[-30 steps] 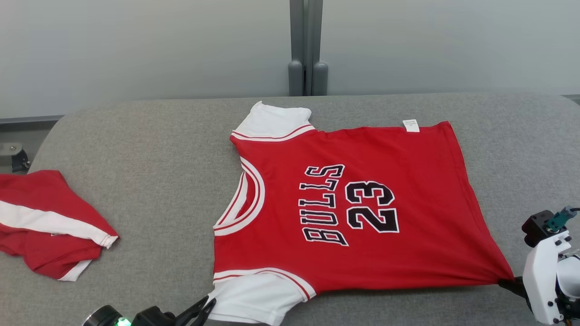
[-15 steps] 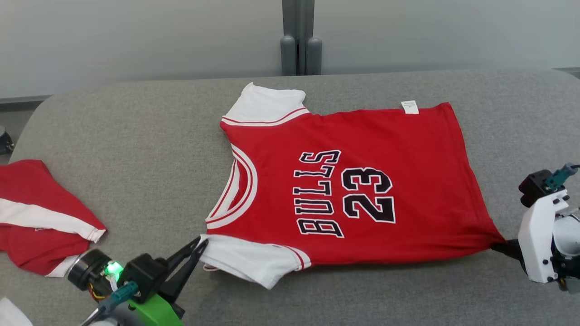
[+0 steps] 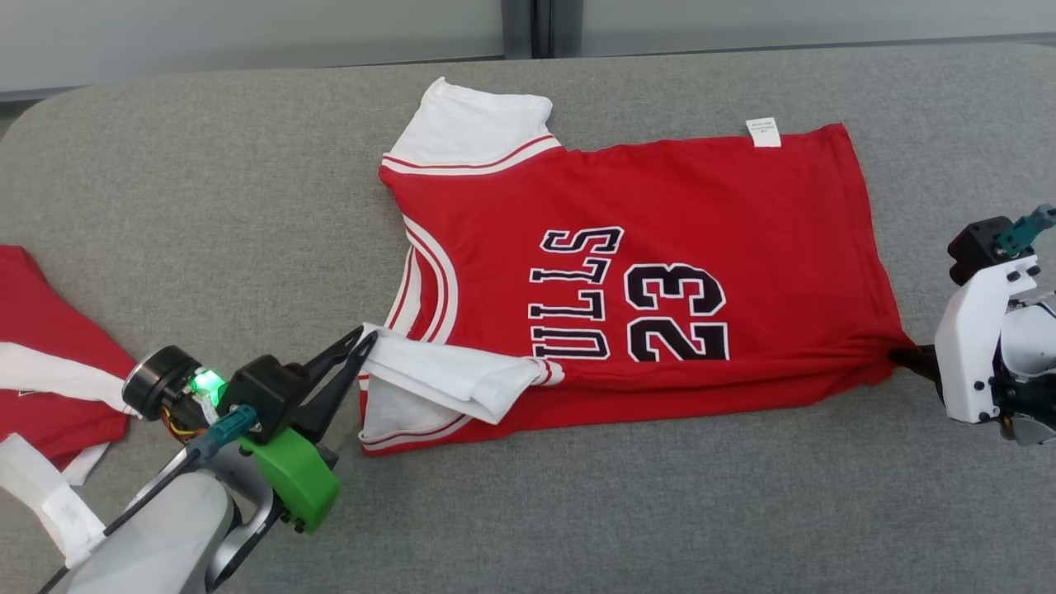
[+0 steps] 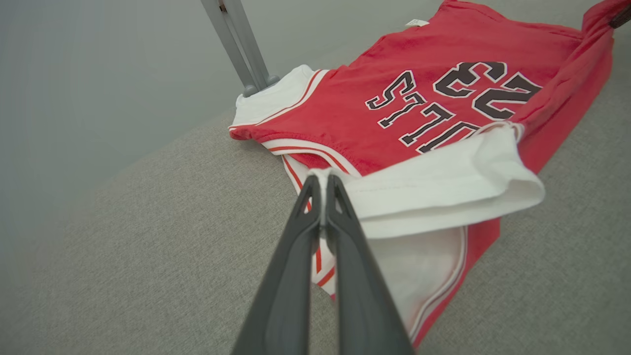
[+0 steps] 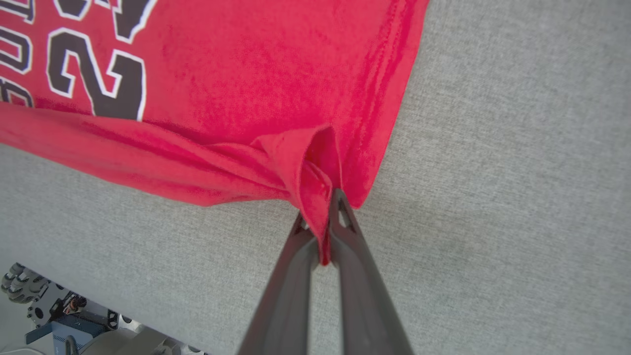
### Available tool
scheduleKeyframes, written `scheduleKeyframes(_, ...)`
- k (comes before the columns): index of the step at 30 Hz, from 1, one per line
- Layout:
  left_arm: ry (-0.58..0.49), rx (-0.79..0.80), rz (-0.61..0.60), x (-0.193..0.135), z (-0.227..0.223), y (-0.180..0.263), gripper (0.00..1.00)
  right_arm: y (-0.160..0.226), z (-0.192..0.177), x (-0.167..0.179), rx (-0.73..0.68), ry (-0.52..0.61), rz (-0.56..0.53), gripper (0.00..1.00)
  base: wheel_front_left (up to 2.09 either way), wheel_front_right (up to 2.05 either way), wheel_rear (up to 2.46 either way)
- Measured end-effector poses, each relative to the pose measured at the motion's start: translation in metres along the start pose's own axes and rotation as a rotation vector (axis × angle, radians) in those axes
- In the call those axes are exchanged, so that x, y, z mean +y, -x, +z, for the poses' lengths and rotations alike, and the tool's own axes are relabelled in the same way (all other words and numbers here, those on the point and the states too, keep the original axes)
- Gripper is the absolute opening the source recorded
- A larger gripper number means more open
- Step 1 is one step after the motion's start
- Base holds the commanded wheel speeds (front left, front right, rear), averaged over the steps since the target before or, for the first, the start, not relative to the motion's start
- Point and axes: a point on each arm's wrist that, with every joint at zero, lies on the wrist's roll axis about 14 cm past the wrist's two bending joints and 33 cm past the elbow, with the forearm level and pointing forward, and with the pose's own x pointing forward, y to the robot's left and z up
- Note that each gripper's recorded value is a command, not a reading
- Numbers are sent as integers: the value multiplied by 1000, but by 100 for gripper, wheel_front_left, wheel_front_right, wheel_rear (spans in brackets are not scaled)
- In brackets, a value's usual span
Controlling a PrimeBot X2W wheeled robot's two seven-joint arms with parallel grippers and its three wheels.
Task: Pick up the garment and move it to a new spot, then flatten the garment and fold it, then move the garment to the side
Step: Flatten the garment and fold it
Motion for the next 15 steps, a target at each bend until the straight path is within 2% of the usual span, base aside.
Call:
scheduleKeyframes(10,30,-20,18,9,0,-23,0,-16,12,3,-21,2,-3,0,0,0,0)
scheduleKeyframes(11,32,-20,19,10,0,-25,0,-15,17,2,-42,18,-12,6,0,0,0)
scheduleKeyframes(12,31,-22,18,10,0,-28,0,-15,26,1,-81,30,-22,100,0,0,0)
scheduleKeyframes(13,29,-17,21,12,-1,-29,47,-14,32,0,-101,30,-28,100,0,0,0)
scheduleKeyframes(14,26,-9,30,16,-3,-30,100,-14,36,-1,-116,43,-33,100,0,0,0)
scheduleKeyframes(15,26,-9,44,19,-3,-32,100,-14,39,-1,-131,52,-39,100,0,0,0)
